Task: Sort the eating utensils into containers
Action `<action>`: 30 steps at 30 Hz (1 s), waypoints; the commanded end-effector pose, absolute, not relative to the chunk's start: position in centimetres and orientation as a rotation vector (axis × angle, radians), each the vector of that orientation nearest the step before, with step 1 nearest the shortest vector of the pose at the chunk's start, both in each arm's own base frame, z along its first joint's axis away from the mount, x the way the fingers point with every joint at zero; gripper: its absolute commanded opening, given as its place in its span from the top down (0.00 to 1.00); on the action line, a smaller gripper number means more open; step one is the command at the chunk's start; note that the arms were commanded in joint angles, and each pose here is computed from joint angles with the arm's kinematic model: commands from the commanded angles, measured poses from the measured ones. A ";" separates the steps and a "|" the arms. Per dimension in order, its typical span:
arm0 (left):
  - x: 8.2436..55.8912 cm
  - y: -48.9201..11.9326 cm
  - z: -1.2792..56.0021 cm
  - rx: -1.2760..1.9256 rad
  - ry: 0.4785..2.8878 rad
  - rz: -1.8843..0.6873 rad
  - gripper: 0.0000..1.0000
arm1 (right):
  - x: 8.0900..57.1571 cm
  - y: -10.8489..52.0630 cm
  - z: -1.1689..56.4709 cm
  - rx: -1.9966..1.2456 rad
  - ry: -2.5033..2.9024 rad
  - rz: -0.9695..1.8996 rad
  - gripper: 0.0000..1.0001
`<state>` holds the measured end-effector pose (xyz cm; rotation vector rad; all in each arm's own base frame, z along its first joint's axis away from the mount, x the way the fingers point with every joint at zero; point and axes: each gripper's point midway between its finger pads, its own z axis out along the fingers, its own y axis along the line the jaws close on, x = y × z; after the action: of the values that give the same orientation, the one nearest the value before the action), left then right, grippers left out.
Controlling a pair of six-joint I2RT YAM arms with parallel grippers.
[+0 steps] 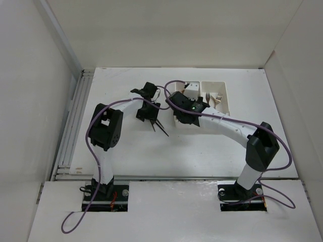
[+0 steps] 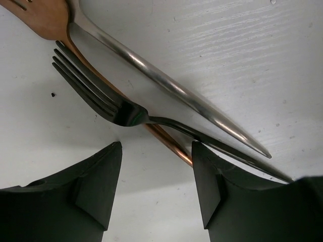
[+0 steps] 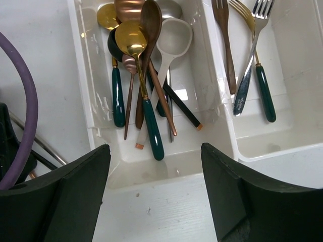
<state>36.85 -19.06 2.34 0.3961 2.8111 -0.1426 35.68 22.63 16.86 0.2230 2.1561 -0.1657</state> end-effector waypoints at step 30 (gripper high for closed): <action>41.3 -1.5 13.1 0.344 2.353 0.637 1.00 | 34.5 24.2 22.1 0.164 2.038 -0.149 0.22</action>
<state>39.41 -3.59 6.72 0.3076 2.6026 0.4027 33.90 24.03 19.50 0.1396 2.1029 -0.1710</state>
